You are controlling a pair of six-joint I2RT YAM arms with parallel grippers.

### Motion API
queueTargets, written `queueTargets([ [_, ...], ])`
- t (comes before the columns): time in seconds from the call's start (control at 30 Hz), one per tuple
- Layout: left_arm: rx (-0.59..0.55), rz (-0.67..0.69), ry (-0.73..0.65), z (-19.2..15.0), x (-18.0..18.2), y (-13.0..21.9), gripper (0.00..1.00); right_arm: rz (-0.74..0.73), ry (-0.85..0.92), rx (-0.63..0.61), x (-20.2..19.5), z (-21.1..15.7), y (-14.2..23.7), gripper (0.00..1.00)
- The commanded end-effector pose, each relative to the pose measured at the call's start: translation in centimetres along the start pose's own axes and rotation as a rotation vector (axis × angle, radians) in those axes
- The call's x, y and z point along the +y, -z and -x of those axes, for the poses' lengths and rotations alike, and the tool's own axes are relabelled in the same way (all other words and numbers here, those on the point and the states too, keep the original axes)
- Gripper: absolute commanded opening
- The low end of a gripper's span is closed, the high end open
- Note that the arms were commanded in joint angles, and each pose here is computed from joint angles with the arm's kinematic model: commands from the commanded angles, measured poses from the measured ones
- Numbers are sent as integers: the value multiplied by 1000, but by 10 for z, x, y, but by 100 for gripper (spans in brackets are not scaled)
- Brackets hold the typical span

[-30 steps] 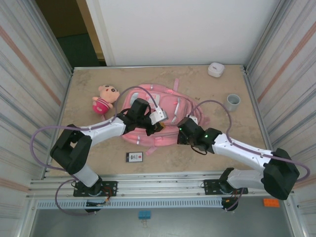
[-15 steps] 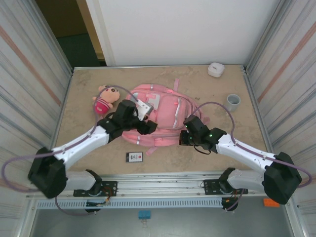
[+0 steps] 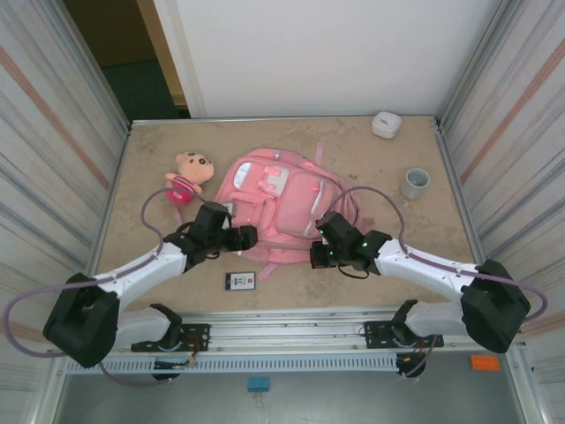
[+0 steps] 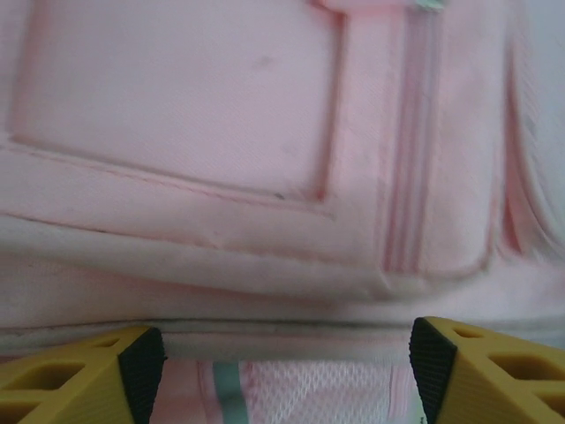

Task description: Pack the student bag

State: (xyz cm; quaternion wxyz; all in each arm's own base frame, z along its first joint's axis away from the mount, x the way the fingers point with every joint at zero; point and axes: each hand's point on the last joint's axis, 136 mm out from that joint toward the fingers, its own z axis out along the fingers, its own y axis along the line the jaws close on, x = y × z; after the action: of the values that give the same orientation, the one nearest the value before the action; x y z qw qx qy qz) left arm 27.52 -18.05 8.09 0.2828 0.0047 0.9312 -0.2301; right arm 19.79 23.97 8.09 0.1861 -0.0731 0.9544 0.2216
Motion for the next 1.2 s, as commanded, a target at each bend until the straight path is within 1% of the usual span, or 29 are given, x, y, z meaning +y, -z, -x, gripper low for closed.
queueTargets([
  [0.0,-94,6,54,42,14,-13,76,66,13,6,26,2,-1,0],
  [0.1,-118,8,13,75,14,-25,76,102,17,3,42,6,-6,0],
  [0.17,-120,-16,-10,95,6,-29,77,118,27,3,53,9,-10,0],
  [0.23,-121,-51,-21,106,-6,-27,77,120,30,0,59,12,-12,0],
  [0.3,-123,-81,5,110,-16,-18,78,113,28,-2,61,15,-14,0],
  [0.4,-100,-107,118,93,-24,3,78,86,25,-3,58,16,-16,0],
  [0.5,-74,-144,211,58,-38,17,77,65,33,9,55,15,-18,0],
  [0.57,-40,-142,276,35,-40,20,75,64,45,18,56,15,-18,0],
  [0.7,33,-179,479,0,-43,13,71,68,51,24,58,14,-19,0],
  [0.77,44,-197,532,-7,-47,9,69,70,50,22,58,14,-19,0],
  [0.83,40,-207,551,-12,-52,5,66,76,48,21,59,15,-19,0],
  [1.03,38,-314,604,-11,-78,-12,63,87,52,24,61,14,-19,0],
  [1.17,24,-336,615,-10,-87,-24,60,83,50,30,60,11,-19,0],
])
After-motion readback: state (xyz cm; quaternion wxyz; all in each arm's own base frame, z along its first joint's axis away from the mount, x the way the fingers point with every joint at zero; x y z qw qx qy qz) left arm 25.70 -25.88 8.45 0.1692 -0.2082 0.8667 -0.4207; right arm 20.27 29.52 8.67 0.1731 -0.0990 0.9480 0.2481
